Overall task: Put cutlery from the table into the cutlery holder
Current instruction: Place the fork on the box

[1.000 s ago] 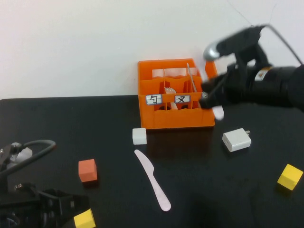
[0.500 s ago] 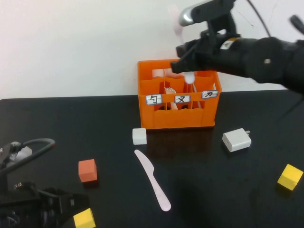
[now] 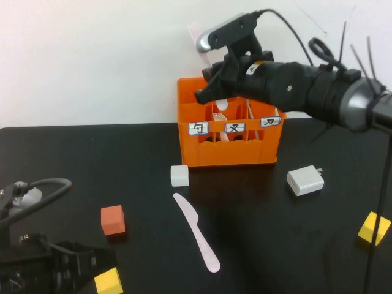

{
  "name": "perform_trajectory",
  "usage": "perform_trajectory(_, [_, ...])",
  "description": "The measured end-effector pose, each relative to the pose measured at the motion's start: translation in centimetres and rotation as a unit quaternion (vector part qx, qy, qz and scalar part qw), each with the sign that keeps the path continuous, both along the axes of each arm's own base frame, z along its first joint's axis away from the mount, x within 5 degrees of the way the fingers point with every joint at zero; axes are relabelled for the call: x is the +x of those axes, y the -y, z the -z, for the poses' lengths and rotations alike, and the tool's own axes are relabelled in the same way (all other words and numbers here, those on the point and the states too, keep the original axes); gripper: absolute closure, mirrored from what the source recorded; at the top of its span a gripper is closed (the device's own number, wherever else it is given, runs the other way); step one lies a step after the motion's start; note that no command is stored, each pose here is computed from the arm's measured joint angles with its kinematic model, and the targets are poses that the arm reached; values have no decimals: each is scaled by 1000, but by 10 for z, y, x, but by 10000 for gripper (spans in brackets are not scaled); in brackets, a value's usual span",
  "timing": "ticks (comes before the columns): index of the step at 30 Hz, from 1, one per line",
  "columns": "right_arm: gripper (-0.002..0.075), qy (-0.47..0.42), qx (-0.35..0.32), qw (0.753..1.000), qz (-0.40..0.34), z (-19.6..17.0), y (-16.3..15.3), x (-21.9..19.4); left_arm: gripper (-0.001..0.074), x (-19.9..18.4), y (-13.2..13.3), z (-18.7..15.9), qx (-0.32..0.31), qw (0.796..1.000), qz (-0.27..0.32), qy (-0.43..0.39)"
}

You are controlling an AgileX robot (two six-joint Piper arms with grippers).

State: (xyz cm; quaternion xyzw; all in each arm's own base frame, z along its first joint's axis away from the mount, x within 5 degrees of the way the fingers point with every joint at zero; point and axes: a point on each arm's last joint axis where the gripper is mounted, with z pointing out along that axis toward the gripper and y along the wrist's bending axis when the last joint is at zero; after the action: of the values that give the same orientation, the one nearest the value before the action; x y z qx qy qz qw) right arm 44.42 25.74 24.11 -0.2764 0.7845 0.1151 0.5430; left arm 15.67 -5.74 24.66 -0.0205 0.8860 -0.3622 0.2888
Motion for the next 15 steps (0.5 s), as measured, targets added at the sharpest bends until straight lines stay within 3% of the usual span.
perform_trajectory(15, [584, 15, -56, 998, -24, 19, -2, 4, 736, -1, 1, 0, -3, 1000, 5, 0])
